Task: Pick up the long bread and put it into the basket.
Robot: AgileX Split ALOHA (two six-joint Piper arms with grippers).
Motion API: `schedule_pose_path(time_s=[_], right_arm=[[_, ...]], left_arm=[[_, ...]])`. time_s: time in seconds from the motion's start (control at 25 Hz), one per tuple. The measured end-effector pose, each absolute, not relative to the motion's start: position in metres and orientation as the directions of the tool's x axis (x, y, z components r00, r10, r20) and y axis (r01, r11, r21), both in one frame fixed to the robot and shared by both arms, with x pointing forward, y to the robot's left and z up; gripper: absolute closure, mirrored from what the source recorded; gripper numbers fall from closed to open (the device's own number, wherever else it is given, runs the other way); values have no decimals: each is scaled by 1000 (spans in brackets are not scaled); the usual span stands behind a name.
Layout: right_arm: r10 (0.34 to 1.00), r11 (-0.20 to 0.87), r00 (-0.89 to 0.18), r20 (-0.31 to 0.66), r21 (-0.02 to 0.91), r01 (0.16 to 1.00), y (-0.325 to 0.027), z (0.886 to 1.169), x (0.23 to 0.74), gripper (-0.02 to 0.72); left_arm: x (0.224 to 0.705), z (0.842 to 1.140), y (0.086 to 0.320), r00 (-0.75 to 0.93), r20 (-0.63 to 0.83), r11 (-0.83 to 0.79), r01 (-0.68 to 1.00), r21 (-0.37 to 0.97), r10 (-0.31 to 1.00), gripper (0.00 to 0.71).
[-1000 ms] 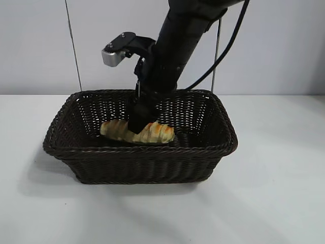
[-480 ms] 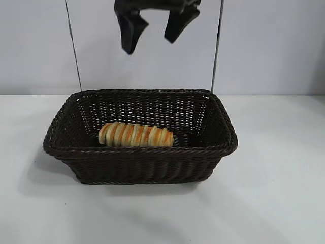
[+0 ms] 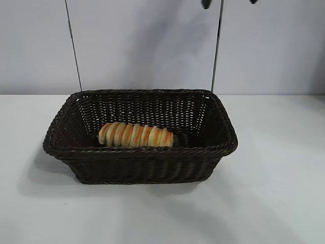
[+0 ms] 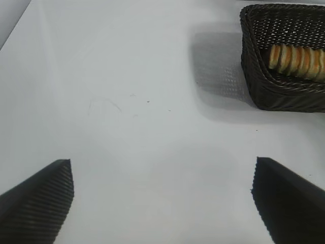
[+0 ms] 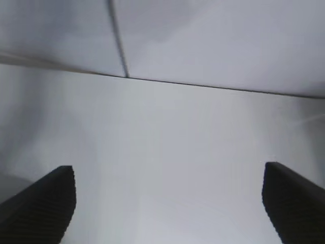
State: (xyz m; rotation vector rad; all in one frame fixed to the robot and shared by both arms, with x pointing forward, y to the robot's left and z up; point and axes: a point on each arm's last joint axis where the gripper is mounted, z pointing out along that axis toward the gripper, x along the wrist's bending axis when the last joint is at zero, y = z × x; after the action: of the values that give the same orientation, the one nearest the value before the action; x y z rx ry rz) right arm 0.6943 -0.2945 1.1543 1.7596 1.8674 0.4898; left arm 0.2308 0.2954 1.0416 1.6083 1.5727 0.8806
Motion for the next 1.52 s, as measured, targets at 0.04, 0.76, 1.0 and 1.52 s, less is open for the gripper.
schedule_pose_path(time_s=[0.04, 0.76, 1.0, 1.52], right_arm=[[992, 74, 0, -125, 592, 803, -303, 1157, 691, 9], [991, 7, 107, -77, 841, 540, -320, 1308, 442, 9], [988, 21, 130, -82, 910, 414, -312, 1304, 318, 9], [987, 27, 145, -76, 949, 313, -303, 1184, 183, 9]], left_arm=[[231, 1042, 295, 27, -8, -7, 516, 857, 1000, 25], [231, 1042, 295, 27, -8, -7, 516, 857, 1000, 25], [231, 1042, 295, 27, -8, -7, 516, 857, 1000, 25], [231, 1042, 295, 27, -8, -7, 516, 857, 1000, 25]])
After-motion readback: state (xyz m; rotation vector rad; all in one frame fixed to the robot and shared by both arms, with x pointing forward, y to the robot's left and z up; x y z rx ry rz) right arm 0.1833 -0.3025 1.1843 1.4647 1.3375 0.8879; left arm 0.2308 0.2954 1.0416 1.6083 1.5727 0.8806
